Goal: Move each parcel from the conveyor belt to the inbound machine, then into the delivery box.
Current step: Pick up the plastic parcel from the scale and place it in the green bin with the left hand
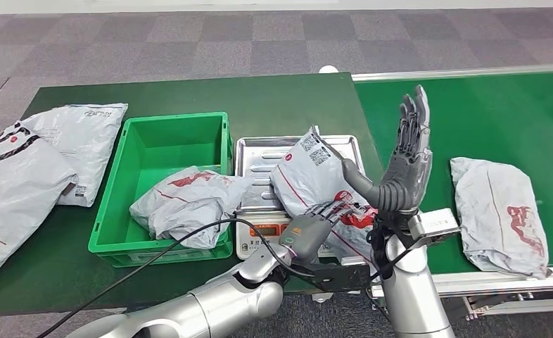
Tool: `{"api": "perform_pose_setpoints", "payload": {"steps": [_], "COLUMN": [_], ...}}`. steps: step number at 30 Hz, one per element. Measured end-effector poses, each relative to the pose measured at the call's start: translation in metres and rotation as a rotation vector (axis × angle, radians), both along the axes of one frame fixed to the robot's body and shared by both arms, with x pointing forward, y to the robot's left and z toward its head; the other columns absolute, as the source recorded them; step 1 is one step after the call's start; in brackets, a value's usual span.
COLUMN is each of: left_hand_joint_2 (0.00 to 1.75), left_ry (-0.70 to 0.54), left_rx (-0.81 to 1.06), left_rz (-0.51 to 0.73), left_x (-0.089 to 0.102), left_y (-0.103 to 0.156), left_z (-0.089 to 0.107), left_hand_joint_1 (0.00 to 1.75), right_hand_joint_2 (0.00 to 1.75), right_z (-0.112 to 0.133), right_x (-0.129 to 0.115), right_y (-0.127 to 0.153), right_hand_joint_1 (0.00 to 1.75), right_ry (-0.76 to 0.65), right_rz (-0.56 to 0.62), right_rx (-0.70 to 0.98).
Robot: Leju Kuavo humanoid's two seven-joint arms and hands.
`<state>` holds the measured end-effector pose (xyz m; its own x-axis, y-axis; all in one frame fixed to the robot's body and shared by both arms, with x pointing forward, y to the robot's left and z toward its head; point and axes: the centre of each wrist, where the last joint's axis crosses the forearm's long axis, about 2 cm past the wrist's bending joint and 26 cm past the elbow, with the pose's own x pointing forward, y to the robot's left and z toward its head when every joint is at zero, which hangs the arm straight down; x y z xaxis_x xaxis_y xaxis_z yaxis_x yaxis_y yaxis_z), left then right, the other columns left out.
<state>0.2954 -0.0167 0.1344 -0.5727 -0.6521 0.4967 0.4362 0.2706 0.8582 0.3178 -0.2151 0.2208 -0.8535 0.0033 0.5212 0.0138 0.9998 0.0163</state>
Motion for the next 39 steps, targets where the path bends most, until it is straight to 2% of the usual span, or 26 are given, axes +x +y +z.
{"api": "perform_pose_setpoints", "payload": {"steps": [7,19,20,23,24,39], "left_hand_joint_2": [1.75,1.75,1.75,1.75,1.75,1.75], "left_ry": [0.020,0.031,0.030,0.025,0.022,-0.031], "left_rx": [0.096,0.124,0.121,0.097,0.088,-0.017], "left_rz": [0.043,0.060,0.062,0.074,0.079,0.156], "left_x": [0.002,0.005,0.005,0.006,0.006,0.016], "left_y": [0.005,0.009,0.009,0.011,0.011,0.021], "left_z": [-0.006,-0.010,-0.010,-0.011,-0.011,-0.012], "left_hand_joint_1": [0.00,0.03,0.27,1.55,1.75,1.75], "right_hand_joint_2": [1.75,1.75,1.75,1.75,1.75,1.75], "right_z": [-0.004,-0.011,-0.011,-0.011,-0.011,-0.008], "right_x": [0.003,0.009,0.010,0.010,0.011,0.017], "right_y": [0.000,-0.003,-0.003,-0.002,-0.001,0.002], "right_hand_joint_1": [0.00,0.00,0.00,0.00,0.00,0.00], "right_ry": [0.090,0.127,0.128,0.130,0.130,0.134], "right_rz": [-0.020,-0.041,-0.041,-0.040,-0.039,-0.027], "right_rx": [-0.015,-0.021,-0.021,-0.019,-0.018,-0.013]}}
